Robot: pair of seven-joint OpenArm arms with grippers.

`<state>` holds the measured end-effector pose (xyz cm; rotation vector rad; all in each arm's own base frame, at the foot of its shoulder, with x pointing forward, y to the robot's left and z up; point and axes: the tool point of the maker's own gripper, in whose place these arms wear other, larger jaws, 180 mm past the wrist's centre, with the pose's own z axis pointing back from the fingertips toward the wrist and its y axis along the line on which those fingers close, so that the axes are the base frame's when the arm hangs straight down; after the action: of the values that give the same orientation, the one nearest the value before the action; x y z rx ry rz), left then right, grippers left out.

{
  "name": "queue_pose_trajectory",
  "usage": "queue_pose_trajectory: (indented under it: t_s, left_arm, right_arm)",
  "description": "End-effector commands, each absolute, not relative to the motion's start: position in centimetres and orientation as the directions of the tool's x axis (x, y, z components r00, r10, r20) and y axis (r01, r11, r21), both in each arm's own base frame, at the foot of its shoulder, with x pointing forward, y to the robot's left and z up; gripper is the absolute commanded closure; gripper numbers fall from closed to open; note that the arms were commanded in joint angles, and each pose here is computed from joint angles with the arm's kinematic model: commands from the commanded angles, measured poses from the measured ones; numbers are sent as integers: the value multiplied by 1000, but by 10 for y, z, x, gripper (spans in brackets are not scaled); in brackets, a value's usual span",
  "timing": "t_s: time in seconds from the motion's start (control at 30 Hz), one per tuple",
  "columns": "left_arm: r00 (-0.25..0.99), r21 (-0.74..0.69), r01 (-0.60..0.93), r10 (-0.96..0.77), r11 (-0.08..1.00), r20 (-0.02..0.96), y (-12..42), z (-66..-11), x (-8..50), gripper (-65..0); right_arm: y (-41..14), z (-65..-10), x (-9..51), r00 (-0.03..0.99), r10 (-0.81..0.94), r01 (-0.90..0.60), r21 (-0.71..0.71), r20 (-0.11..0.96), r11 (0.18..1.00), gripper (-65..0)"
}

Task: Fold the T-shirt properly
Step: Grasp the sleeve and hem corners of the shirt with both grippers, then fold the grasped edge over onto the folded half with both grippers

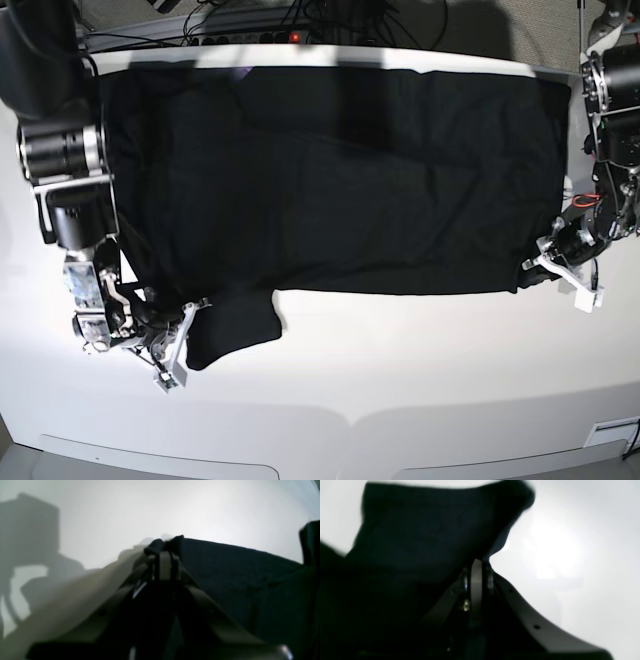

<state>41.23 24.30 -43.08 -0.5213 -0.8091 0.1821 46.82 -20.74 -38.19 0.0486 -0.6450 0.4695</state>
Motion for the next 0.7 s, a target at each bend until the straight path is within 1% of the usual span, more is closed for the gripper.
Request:
queue_pose_trajectory:
  t_s: [0.0,0.1,0.2,0.3,0.37,0.47,0.53,0.67]
  left_arm:
    - [660,-498,59,340,865,670,250,-416,423,0]
    - [660,-497,58,340,866,670,251,-415,423,0]
    - [655,-500,47,352,865,669,259,-413,422,0]
    - [631,-529,27,396,848,667,272,-405,419,0]
    - [607,-528,39,400,848,687,280,-396,413,0]
    - [584,-492,110,344,864,735,277,-380,401,0]
    - [573,-449,175,280,876,770,267,-371,388,0]
    - [541,-391,276,194,878,818,244,-357,365,0]
  right_arm:
    - [-210,-354,481,646,408,-436,-128,645,891,0]
    - [-201,-343,463,596,423,-457,-145,682,877,0]
    - [-199,-331,442,560,413,-445,-160,719,881,0]
    - [-203,-329,417,551,418,-438,-175,722,882,0]
    - [-206,-331,402,558,417,-435,-176,717,883,0]
    - [-209,-329,383,555,368,-404,-144,746,903,0]
    - [-212,-324,370,549,332,-381,-124,767,916,0]
    - [-221,-312,341,530,301,-339,-127,793,932,0]
